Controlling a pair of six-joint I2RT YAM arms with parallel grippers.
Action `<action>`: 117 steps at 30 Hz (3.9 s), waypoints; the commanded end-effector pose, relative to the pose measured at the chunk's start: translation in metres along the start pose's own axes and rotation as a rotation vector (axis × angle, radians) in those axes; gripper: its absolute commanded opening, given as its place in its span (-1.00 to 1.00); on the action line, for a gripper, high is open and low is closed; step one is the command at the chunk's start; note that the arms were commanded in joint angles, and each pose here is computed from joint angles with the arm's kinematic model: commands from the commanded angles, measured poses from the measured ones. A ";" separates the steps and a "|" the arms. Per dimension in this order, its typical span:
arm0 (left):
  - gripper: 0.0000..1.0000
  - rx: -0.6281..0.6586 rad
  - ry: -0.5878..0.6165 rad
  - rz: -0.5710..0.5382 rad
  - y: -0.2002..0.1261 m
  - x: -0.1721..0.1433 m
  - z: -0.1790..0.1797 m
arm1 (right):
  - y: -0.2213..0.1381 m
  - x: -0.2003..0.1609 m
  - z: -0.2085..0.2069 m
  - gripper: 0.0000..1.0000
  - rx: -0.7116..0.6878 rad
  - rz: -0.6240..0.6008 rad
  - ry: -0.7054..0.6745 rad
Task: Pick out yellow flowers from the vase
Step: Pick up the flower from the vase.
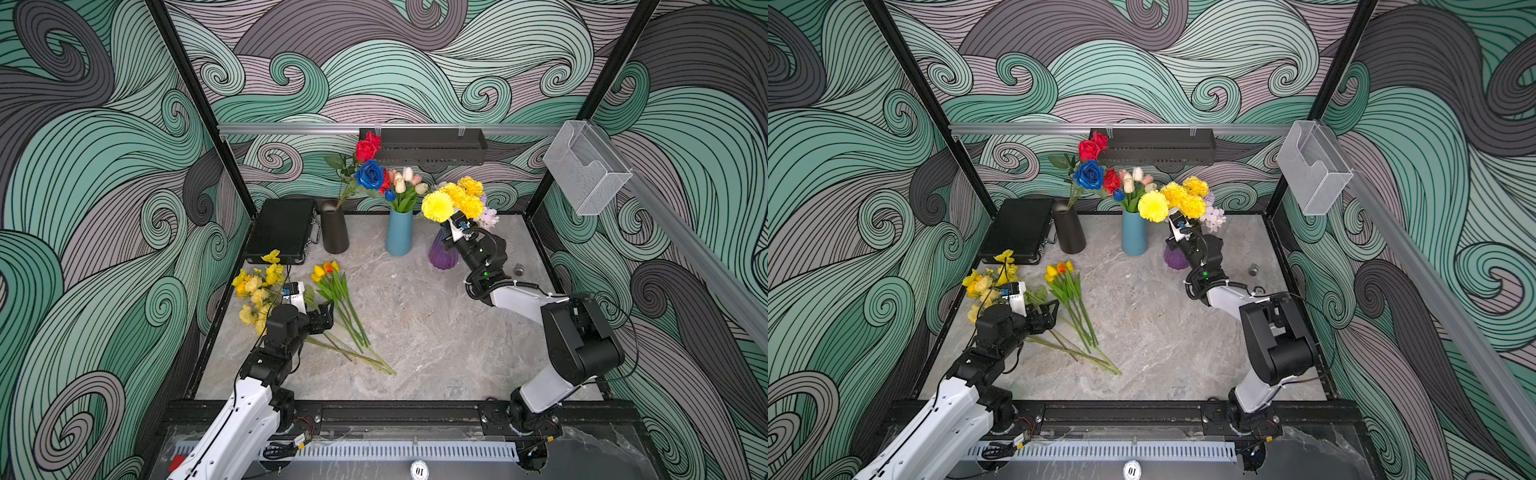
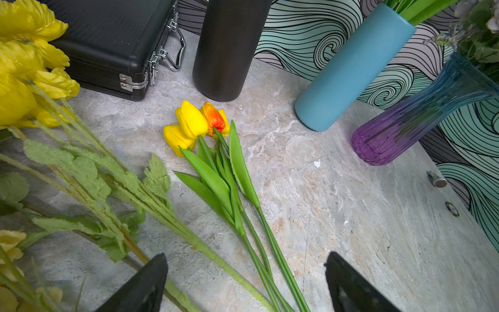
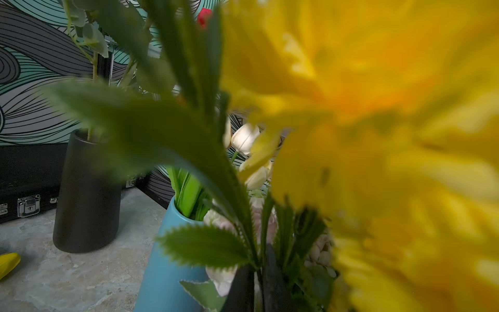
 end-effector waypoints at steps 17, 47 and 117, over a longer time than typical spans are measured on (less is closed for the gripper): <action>0.81 -0.008 0.013 -0.021 0.000 0.004 0.000 | -0.023 0.045 0.012 -0.86 0.082 0.025 0.041; 0.80 -0.011 0.014 -0.022 0.000 0.004 -0.001 | -0.059 0.081 0.015 -0.86 0.108 0.086 0.205; 0.81 -0.039 0.016 -0.002 0.005 0.003 -0.004 | -0.059 0.061 0.007 -0.36 0.019 0.279 0.340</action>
Point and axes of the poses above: each gripper's point midway between its finger pads, its own y axis out along the fingers, its own z axis along the line the jaws close on, x = y × z, the point moved 7 cm from there along -y, back along the fingers, and after that the axes turned 14 degrees about y, right-handed, at the moved point
